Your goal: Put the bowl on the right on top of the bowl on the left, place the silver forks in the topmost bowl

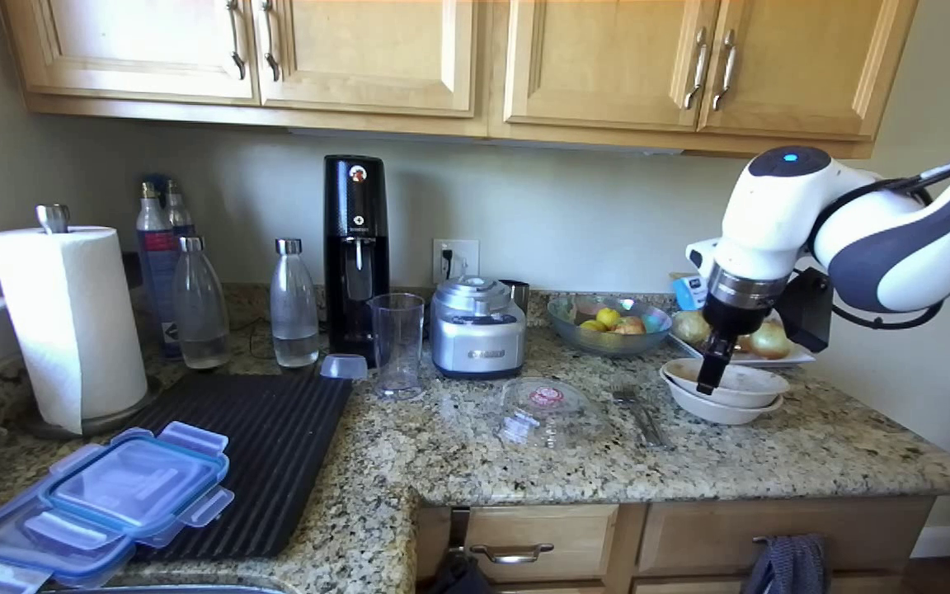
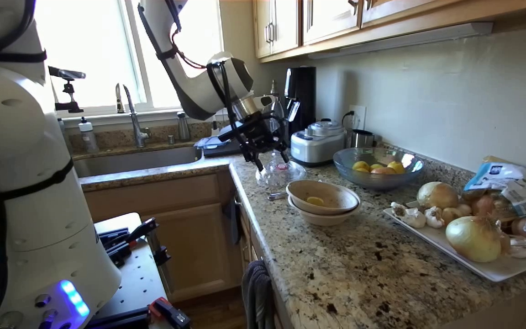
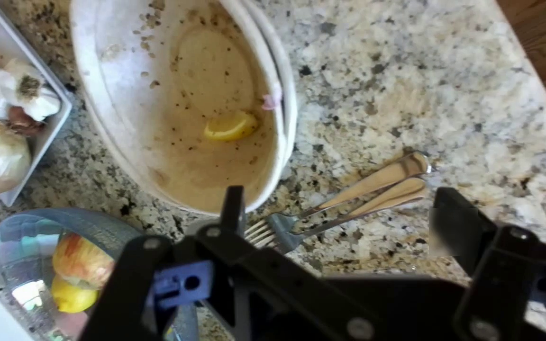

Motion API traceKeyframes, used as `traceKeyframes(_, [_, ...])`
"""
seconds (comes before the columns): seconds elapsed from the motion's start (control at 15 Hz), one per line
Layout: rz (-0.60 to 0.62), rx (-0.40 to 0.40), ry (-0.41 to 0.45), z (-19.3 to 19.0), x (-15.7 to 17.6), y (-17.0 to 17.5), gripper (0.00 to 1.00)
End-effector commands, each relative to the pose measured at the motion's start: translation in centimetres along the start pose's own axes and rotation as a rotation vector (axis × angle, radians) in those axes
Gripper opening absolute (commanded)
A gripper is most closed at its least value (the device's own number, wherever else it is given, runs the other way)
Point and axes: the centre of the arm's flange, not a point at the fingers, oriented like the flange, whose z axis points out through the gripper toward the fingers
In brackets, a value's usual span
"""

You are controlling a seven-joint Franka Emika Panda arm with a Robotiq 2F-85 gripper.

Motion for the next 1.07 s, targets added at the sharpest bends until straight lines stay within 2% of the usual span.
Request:
traceKeyframes(0.0, [-0.001, 0.085, -0.008, -3.1, 1.0, -0.4, 1.0])
traceKeyframes(0.4, [-0.003, 0.178, 0.007, -4.4, 3.3, -1.4, 1.0])
traceKeyframes(0.47, [0.011, 0.169, 0.014, -2.8, 3.2, -1.9, 1.0])
traceKeyframes(0.87, [0.006, 0.181, 0.02, -3.1, 3.6, -1.9, 1.0])
traceKeyframes(1.0, [0.077, 0.215, 0.037, -2.4, 4.1, -2.8, 1.0])
